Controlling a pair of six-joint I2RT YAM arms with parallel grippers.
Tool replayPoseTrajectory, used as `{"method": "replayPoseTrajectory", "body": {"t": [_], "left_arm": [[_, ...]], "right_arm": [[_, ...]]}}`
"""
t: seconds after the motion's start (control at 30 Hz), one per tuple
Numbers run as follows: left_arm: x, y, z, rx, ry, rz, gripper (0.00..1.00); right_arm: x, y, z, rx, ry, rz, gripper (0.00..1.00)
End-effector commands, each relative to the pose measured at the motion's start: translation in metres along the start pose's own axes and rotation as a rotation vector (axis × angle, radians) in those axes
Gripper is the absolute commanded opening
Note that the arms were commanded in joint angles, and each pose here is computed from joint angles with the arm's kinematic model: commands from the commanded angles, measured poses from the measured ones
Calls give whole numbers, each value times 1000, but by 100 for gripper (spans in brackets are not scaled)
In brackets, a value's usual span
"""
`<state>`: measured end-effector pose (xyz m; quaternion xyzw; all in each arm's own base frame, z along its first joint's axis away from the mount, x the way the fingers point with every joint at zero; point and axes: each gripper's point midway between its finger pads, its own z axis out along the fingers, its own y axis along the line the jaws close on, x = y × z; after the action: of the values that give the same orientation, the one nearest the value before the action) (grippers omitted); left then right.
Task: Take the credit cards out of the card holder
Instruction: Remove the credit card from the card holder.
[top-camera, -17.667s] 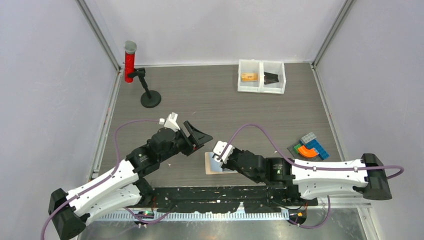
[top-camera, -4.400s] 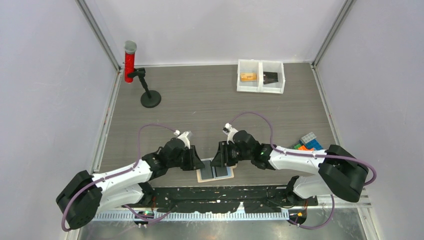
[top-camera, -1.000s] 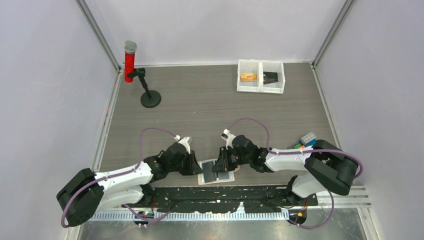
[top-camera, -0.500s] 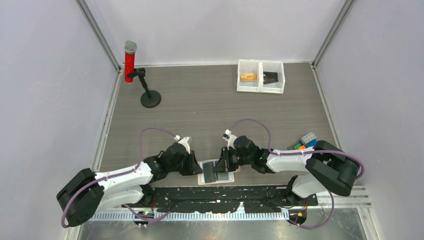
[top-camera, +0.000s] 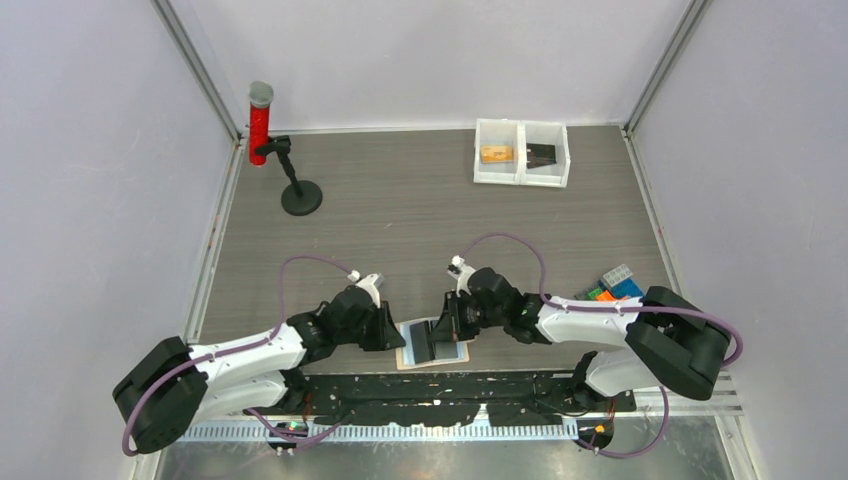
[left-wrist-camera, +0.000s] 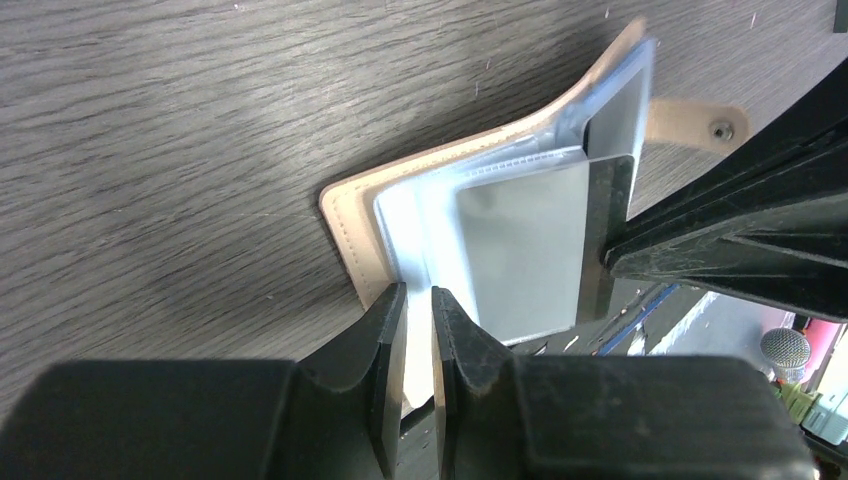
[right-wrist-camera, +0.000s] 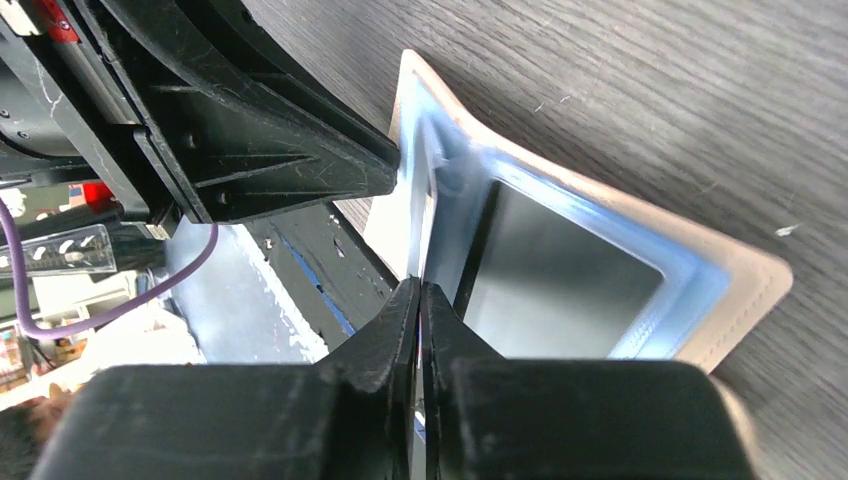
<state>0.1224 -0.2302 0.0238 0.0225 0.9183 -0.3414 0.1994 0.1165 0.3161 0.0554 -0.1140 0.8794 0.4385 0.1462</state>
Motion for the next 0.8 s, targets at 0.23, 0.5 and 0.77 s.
{"method": "replayPoseTrajectory", "body": {"t": [0.23, 0.5, 0.77], "left_arm": [[4, 6, 0, -26, 8, -4, 18], [2, 5, 0, -30, 10, 1, 18], [-5, 5, -8, -67, -4, 36, 20]], "right_arm": [[-21, 28, -5, -79, -52, -62, 5], [-31, 12, -19, 22, -83, -41, 5], [-40, 20, -43, -3, -112, -73, 5]]}}
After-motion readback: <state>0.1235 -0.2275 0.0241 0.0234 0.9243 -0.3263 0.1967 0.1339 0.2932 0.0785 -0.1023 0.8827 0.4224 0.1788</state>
